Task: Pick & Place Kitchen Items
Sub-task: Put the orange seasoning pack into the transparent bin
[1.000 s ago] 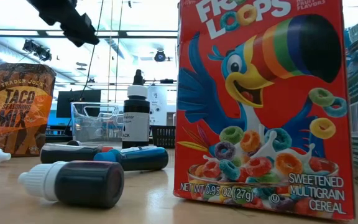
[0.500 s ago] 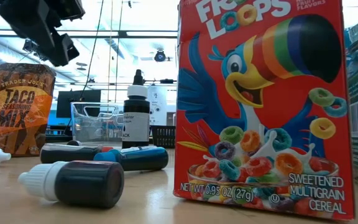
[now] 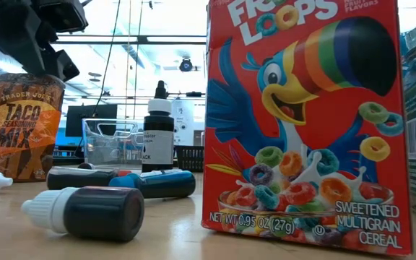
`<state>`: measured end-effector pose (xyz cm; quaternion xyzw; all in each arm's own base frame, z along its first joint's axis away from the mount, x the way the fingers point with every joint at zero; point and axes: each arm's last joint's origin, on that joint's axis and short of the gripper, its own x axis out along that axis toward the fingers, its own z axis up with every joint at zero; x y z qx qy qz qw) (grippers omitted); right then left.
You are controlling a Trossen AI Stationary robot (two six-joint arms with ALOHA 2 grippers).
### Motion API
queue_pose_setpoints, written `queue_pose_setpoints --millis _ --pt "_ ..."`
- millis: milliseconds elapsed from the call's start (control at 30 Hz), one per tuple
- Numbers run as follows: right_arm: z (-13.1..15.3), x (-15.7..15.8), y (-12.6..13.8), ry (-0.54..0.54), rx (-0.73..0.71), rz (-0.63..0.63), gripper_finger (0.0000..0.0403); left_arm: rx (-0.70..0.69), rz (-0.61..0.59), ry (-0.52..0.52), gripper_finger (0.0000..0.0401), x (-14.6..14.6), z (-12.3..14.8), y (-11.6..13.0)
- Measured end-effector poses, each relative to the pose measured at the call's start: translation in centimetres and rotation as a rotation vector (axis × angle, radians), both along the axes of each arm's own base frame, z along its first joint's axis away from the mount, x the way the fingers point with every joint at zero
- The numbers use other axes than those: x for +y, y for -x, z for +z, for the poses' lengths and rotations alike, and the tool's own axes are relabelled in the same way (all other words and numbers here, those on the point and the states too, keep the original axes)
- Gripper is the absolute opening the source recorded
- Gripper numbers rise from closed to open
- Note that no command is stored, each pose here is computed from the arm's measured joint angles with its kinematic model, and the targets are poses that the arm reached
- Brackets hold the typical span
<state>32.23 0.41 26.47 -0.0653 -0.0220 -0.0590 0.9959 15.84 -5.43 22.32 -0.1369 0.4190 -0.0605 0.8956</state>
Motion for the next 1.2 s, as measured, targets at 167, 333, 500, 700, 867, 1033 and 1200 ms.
queue_pose_setpoints --millis 167,333,500,700,867,1033,1200 --pt "0.0 0.0 0.0 0.0 0.0 0.0 0.0165 -0.001 -0.002 -0.011 0.0183 -0.6 0.0 0.2" --pt "0.0 0.0 0.0 0.0 0.0 0.0 0.0165 0.011 0.023 -0.078 0.0183 -0.7 -0.2 0.6" --pt "0.0 0.0 0.0 0.0 0.0 0.0 0.0165 0.021 0.048 -0.076 0.0183 -0.6 -0.3 0.6" --pt "-0.1 0.0 0.0 0.0 0.009 0.0 0.0165 0.036 0.055 -0.092 0.0183 -0.7 -0.6 0.4" --pt "-0.1 0.0 0.0 0.001 0.015 0.0 0.0165 0.113 0.004 -0.133 0.0183 -1.2 -1.8 -0.3" --pt "-0.2 0.0 0.0 0.001 0.022 0.0 0.0165 0.162 -0.021 -0.173 0.0183 -1.5 -2.9 -1.0" --pt "-0.2 0.0 0.0 0.004 0.022 0.0 0.0165 0.188 -0.02 -0.19 0.0183 -1.5 -3.3 -1.2"
